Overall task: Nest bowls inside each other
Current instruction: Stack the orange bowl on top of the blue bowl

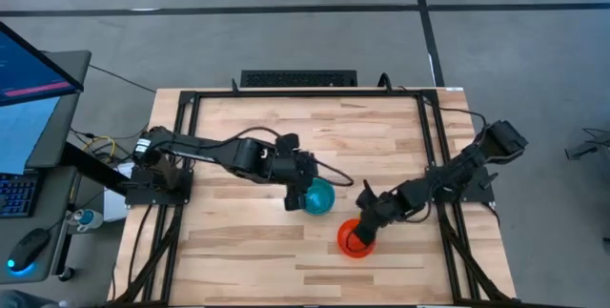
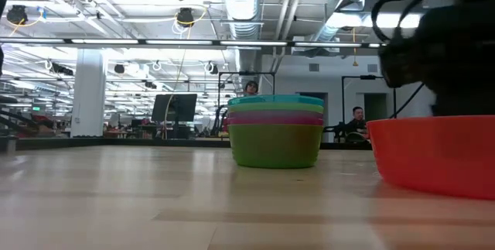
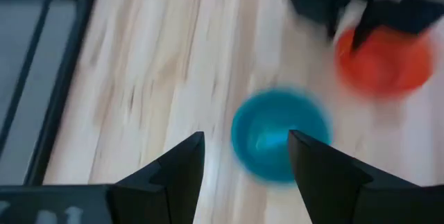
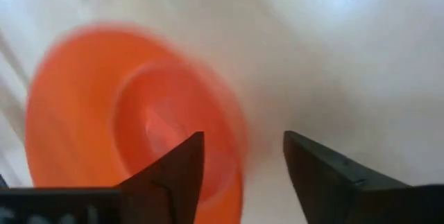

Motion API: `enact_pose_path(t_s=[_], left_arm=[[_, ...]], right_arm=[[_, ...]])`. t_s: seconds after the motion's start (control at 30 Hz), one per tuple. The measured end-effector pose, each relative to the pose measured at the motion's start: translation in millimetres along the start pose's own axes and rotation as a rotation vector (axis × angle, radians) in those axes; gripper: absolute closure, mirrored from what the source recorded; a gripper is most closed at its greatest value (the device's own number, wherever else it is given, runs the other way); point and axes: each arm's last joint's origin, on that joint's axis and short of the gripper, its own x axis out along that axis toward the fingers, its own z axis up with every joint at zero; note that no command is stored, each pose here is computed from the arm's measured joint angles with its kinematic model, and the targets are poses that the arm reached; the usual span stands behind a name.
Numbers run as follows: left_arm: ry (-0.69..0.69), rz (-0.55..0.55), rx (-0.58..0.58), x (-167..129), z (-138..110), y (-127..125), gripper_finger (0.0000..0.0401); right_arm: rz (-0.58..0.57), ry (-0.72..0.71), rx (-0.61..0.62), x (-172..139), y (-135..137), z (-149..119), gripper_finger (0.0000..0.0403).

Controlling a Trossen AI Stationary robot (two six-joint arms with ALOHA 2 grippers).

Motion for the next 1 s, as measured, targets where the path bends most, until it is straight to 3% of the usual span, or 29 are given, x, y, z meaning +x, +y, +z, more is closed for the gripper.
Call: enact_pose_path(t_s=[0.17, 0.3, 0.4, 0.53, 0.67, 0.9, 1.0], left_arm=[[0.072, 0.019, -0.049, -1, -40, 6, 0.0202], [0.065, 0.004, -0.175, -13, -86, 21, 0.0202], [0.004, -0.031, -0.295, -26, -118, 32, 0.0202], [0.027, -0.033, -0.386, -30, -163, 39, 0.0202], [0.053, -0.072, -0.434, -20, -192, 36, 0.0202], [0.111, -0.059, -0.389, 0, -214, 27, 0.0202], [-0.023, -0.047, -0.406, -9, -206, 31, 0.0202]], right_arm=[[0.057, -0.018, 0.006, -15, -5, 20, 0.0264], [0.064, 0.034, 0.011, -16, -12, 28, 0.0350], [0.067, 0.050, 0.013, -16, -14, 30, 0.0389], [0.072, 0.079, 0.019, -17, -17, 33, 0.0387], [0.072, 0.061, 0.036, -20, -20, 45, 0.0392], [0.053, 0.031, 0.014, -56, -13, 74, 0.0395], [0.103, -0.027, -0.005, -76, -2, 90, 0.0398]])
